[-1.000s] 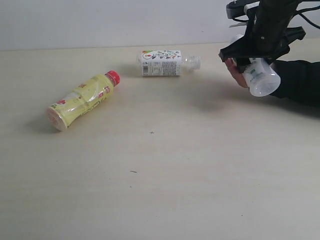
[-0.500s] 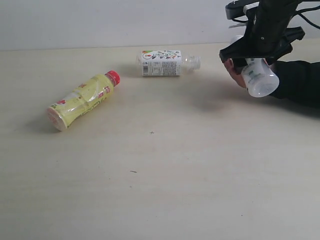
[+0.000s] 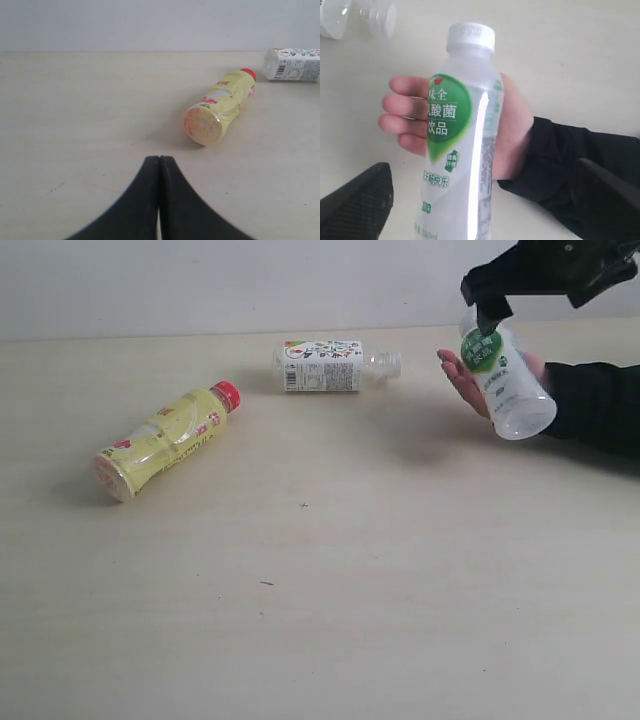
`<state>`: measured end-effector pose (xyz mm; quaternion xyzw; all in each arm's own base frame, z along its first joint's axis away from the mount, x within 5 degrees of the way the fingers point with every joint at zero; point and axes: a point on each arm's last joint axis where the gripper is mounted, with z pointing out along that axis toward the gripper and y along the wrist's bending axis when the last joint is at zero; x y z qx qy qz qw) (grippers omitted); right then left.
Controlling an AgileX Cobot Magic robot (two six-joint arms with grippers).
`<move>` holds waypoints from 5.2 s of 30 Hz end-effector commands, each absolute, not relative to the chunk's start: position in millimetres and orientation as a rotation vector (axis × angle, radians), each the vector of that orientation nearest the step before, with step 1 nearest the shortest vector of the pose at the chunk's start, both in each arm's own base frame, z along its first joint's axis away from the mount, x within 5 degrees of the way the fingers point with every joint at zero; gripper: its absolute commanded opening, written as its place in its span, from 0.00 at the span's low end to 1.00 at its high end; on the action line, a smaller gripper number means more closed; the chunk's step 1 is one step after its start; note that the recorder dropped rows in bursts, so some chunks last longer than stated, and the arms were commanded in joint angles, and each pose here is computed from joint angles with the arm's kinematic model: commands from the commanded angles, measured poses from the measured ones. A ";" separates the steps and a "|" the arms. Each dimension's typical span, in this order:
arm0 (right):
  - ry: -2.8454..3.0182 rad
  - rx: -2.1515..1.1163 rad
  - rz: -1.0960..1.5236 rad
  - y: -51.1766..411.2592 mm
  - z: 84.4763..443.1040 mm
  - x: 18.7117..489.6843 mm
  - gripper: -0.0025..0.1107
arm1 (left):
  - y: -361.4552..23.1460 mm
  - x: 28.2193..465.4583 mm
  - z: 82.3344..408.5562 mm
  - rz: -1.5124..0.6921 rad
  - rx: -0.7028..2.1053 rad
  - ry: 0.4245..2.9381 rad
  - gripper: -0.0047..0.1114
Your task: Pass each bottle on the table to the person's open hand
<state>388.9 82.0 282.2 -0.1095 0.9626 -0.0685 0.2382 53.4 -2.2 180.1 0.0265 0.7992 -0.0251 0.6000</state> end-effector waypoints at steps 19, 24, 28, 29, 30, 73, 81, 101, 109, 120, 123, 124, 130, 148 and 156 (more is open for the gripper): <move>2.455 -0.573 0.528 100.3 416.8 260.0 0.83 | -2.6 53.2 181.1 -0.066 0.063 1.839 0.04; 2.452 -0.587 0.517 100.0 416.7 260.2 0.83 | -2.6 53.2 181.1 -0.066 0.063 1.839 0.04; 2.451 -0.589 0.517 100.0 416.7 260.2 0.83 | -2.6 53.2 181.1 -0.066 0.063 1.839 0.04; 2.451 -0.589 0.517 100.0 416.7 260.2 0.83 | -2.6 53.2 181.1 -0.066 0.063 1.839 0.04; 2.451 -0.589 0.517 100.0 416.7 260.2 0.83 | -2.6 53.2 181.1 -0.066 0.063 1.839 0.04; 2.297 -1.128 0.466 117.9 375.4 299.7 0.03 | -2.6 53.2 181.1 -0.066 0.063 1.839 0.04; 2.191 -0.970 0.609 115.1 412.1 254.3 0.02 | -2.6 53.2 181.1 -0.066 0.063 1.839 0.04; 1.658 -0.498 0.385 42.6 305.8 59.0 0.02 | 0.0 54.2 184.2 0.032 0.133 1.800 0.04; 1.535 -0.365 0.530 35.4 302.3 23.9 0.02 | -7.1 56.0 203.2 -0.323 -0.125 1.598 0.04; 1.474 -0.347 0.553 32.8 304.4 12.8 0.02 | -6.8 42.8 278.4 -0.706 -0.258 1.037 0.04; 1.474 -0.347 0.553 32.8 304.4 12.8 0.02 | -8.8 53.6 328.1 -0.627 -0.203 1.039 0.04; 1.474 -0.347 0.553 32.8 304.4 12.8 0.02 | -10.3 63.5 345.3 -0.591 -0.184 1.063 0.04; 1.471 -0.341 0.556 32.7 305.0 13.1 0.02 | -24.5 171.2 405.6 -0.350 -0.103 1.474 0.04; 1.471 -0.341 0.556 32.7 305.0 13.1 0.02 | -157.2 408.0 294.8 -0.023 0.734 2.705 0.11; 1.471 -0.341 0.556 32.7 305.0 13.1 0.02 | -172.3 436.7 241.0 -0.043 0.858 2.757 0.71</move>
